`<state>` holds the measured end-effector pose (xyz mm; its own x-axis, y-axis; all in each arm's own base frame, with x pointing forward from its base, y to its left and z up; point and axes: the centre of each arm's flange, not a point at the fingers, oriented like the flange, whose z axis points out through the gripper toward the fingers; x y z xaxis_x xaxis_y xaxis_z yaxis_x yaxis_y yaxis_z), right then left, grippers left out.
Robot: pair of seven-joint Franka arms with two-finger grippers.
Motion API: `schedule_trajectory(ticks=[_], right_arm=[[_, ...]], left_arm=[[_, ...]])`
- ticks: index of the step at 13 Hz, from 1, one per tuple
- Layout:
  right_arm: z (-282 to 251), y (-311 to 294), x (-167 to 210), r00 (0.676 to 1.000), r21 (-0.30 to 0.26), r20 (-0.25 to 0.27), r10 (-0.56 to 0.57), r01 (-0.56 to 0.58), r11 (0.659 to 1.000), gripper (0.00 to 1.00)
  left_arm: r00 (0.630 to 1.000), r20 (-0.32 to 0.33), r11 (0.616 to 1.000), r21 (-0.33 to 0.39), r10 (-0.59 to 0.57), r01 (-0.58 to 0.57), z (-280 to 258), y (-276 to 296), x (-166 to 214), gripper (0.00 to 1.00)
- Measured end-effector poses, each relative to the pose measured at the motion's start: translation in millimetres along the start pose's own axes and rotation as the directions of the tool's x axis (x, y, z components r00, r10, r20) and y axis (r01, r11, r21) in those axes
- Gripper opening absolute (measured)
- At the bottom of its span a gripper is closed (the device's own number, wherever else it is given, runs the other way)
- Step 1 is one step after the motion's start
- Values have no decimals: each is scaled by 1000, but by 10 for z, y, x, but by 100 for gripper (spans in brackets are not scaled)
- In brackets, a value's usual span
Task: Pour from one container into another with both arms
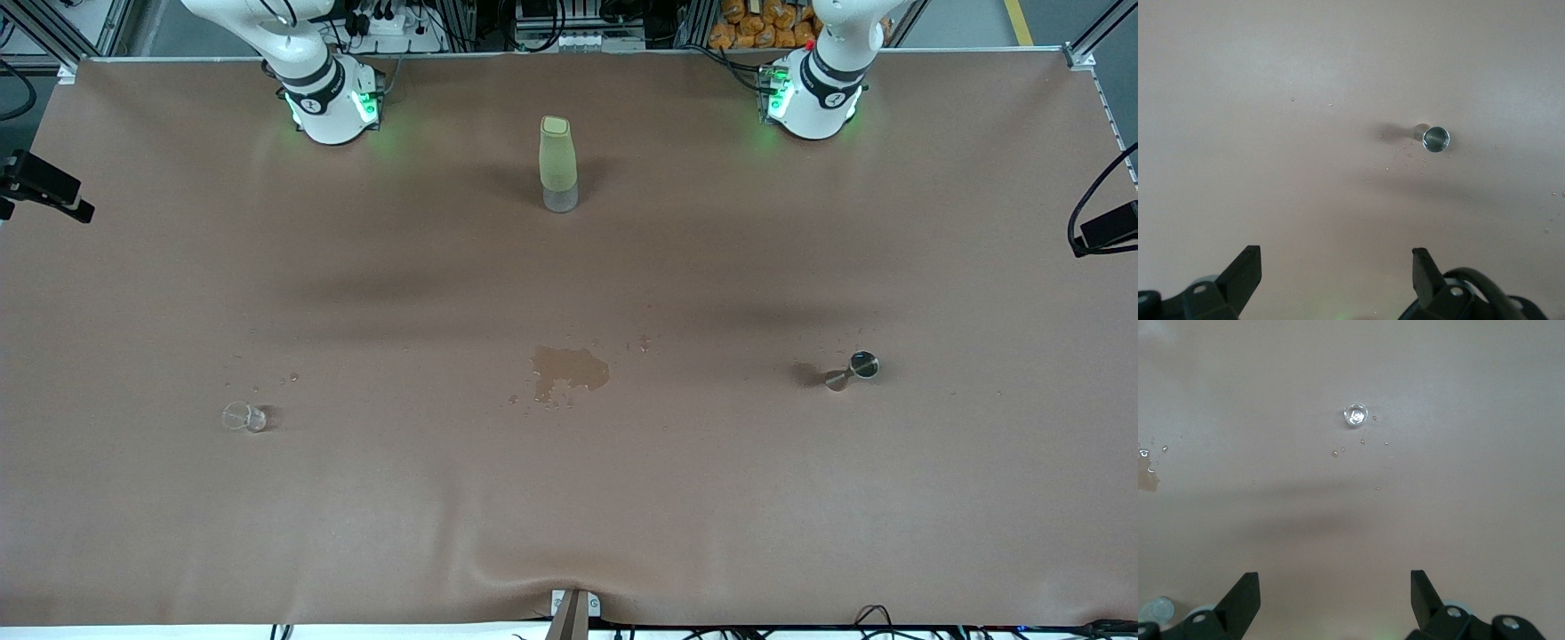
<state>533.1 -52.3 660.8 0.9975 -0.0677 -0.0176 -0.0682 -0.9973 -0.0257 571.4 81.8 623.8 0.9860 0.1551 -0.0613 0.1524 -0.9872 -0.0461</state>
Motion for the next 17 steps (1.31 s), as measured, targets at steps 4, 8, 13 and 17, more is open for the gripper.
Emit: schedule_trajectory(ticks=[4,8,13,17], right_arm=[[8,0,-3,1000,0,4,0,0,1000,100],[48,-7,-10,1000,0,23,-2,2,1000,100],[61,-21,-19,999,1,34,-4,4,1000,100],[64,-32,-17,999,1,34,-6,6,1000,100]], left_arm=[[1000,1,1000,0,9,-9,6,8,0,100],[1000,9,1000,5,19,-19,43,74,4,100],[1000,18,999,28,15,-15,84,106,17,100],[998,14,997,32,65,-65,65,377,2,100]])
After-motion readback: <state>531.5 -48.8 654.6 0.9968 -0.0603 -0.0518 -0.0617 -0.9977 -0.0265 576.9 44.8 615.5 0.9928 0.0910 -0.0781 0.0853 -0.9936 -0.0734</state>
